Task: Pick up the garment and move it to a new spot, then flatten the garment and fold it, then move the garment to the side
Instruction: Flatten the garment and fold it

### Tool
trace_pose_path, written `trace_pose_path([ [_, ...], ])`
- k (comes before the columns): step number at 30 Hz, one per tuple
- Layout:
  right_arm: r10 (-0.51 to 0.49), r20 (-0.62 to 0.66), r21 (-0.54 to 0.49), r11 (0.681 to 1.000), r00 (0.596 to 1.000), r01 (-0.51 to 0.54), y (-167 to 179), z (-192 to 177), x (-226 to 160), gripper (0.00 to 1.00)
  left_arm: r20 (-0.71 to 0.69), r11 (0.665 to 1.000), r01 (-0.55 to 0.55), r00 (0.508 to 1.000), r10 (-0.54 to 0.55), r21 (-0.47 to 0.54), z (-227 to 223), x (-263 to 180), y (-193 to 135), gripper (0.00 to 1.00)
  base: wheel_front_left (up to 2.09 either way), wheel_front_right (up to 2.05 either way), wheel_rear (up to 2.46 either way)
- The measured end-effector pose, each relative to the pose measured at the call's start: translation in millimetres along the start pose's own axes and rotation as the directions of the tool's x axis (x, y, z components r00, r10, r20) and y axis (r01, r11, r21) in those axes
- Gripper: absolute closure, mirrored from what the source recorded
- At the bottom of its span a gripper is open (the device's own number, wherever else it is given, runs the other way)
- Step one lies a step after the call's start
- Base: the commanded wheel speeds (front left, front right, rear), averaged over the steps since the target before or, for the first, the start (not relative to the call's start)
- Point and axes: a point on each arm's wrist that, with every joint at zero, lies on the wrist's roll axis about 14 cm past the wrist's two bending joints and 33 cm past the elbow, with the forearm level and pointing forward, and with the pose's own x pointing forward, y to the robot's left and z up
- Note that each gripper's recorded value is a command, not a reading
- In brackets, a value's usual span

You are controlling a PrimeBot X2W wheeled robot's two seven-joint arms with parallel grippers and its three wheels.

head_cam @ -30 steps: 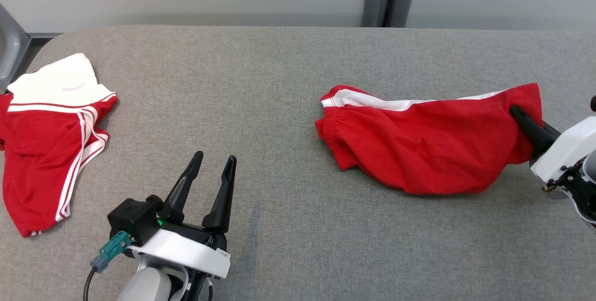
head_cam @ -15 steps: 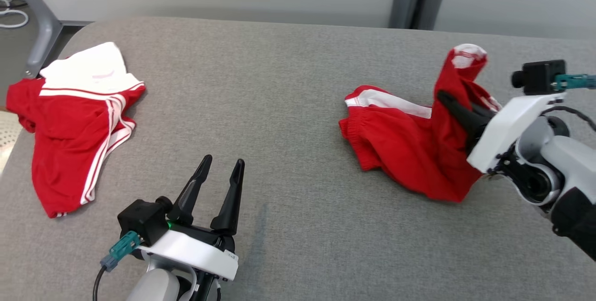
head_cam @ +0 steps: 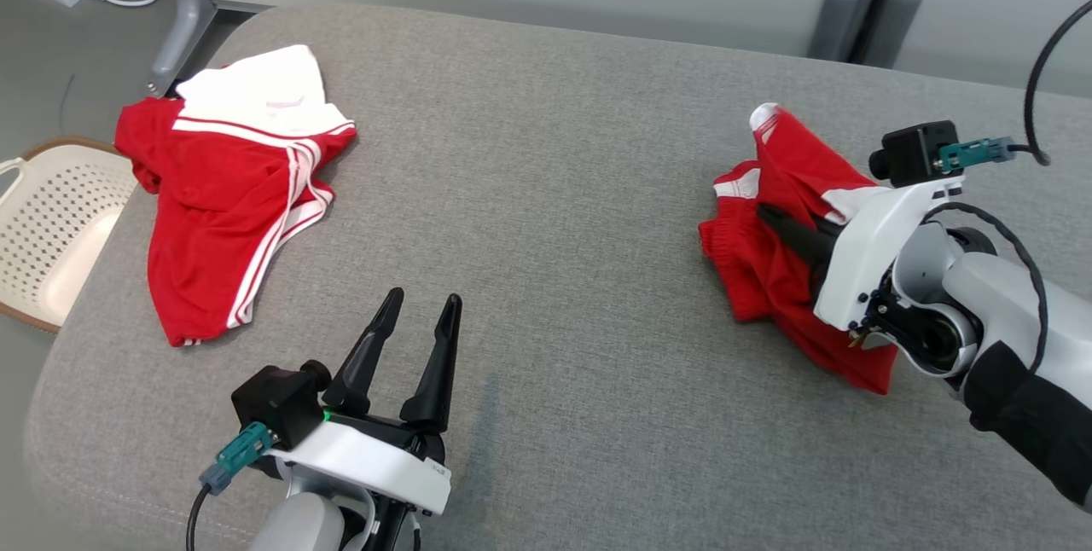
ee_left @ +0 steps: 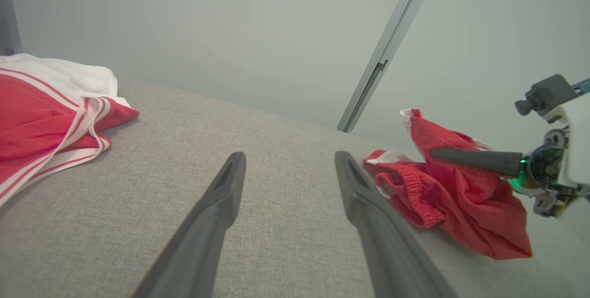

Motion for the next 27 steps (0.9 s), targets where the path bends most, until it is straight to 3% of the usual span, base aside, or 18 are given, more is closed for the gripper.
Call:
trace_pose_path([
  [6,0.042,-0.053,0.022,0.999,0.998,-0.041,18.8,-11.8,15.2,1.0,0.007,1.0,-0.029,1.0,0.029,-0.002,2.1,-5.0,7.3,0.0,0.0,0.0,0.0],
  [7,0.044,-0.067,0.025,0.999,0.997,-0.042,21.0,-15.5,17.2,0.97,0.007,0.999,-0.033,0.999,0.033,-0.004,2.0,-5.8,7.9,0.0,0.0,0.0,0.0],
  [8,0.04,-0.073,0.029,0.999,0.997,-0.038,20.7,-18.1,17.7,0.86,0.008,0.999,-0.034,0.999,0.034,-0.005,2.1,-6.2,7.9,0.0,0.0,0.0,0.0],
  [10,0.038,-0.091,0.036,0.999,0.995,-0.034,21.4,-24.0,17.9,0.75,0.009,0.999,-0.035,0.999,0.035,-0.007,2.2,-6.5,7.9,0.0,0.0,0.0,0.0],
  [11,0.039,-0.096,0.044,0.998,0.995,-0.035,22.7,-26.5,17.9,0.67,0.01,0.999,-0.035,0.999,0.036,-0.008,2.3,-6.5,7.7,0.0,0.0,0.0,0.0],
  [12,0.042,-0.099,0.048,0.998,0.994,-0.037,24.2,-28.1,18.0,0.25,0.01,0.999,-0.035,0.999,0.035,-0.008,2.2,-6.4,7.5,0.0,0.0,0.0,0.0],
  [13,0.044,-0.1,0.048,0.998,0.994,-0.039,25.5,-28.4,17.8,0.0,0.01,0.999,-0.034,0.999,0.034,-0.009,2.4,-6.2,7.2,0.0,0.0,0.0,0.0],
  [18,0.072,-0.052,0.069,0.995,0.996,-0.069,37.0,-19.3,12.6,0.0,0.012,1.0,-0.022,1.0,0.022,-0.01,2.7,-4.5,4.0,0.0,0.0,0.0,0.0],
  [27,0.088,0.174,0.178,0.977,0.981,-0.119,42.3,18.5,-22.7,0.0,0.011,1.0,0.025,1.0,-0.025,0.003,2.6,-2.4,-8.0,0.0,0.0,0.0,0.0],
])
